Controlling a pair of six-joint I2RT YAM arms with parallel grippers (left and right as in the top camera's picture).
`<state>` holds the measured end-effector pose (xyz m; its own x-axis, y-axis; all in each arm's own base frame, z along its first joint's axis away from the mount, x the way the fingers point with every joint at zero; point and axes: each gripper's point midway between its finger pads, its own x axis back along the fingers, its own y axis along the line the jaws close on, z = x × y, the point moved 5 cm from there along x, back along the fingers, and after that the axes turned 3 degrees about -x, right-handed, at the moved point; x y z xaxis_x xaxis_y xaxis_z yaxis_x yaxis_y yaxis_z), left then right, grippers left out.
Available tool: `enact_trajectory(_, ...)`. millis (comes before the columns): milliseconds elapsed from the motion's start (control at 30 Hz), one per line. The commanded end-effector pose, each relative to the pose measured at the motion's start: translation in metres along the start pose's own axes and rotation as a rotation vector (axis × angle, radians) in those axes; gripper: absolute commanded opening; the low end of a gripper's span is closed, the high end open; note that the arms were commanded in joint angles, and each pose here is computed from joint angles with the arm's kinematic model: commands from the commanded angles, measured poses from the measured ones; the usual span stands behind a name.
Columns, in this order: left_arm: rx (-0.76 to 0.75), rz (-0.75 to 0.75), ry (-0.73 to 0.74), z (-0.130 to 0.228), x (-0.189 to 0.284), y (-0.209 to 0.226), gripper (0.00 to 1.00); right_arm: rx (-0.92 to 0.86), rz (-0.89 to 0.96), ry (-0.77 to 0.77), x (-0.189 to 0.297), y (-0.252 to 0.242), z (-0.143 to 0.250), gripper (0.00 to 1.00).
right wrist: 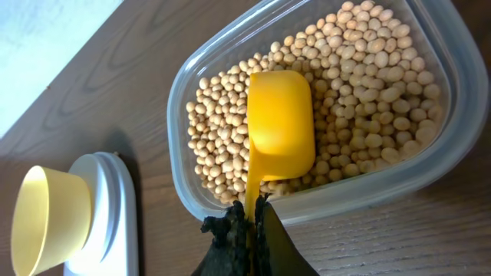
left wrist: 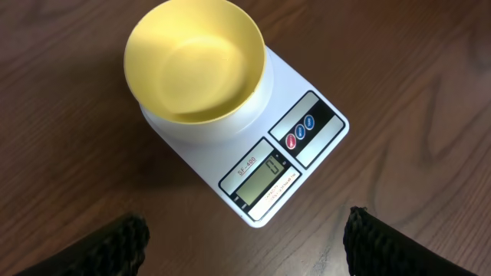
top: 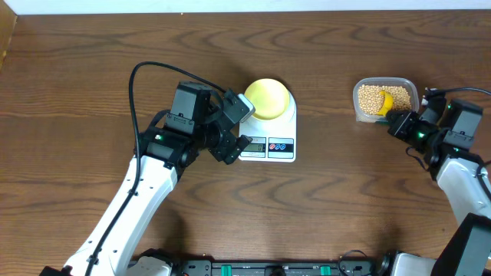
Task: Scoop item into bowl and weigh 50g on scale
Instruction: 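Dip the scoop into the soybeans with the right gripper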
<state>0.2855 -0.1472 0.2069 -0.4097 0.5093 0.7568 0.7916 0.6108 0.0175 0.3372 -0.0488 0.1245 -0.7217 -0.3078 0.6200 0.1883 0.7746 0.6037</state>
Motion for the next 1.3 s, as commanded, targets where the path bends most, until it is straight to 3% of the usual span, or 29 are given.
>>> enact_trajectory(0,-0.014,-0.005,0.0,0.002,0.001,0.001,0.84,-0.035,-0.061,0.021,0.002,0.003,-0.001,0.01)
enact_trajectory(300,-0.013,-0.005,0.0,0.002,0.001,0.001,0.84,-0.078,-0.163,0.011,0.019,-0.005,-0.009,0.01)
enact_trajectory(933,-0.013,-0.005,0.0,0.002,0.001,0.001,0.84,-0.127,-0.176,-0.039,0.031,-0.018,-0.021,0.01)
enact_trajectory(1267,-0.013,-0.005,0.0,0.002,0.001,0.001,0.84,-0.137,-0.306,-0.075,0.046,-0.014,-0.034,0.01)
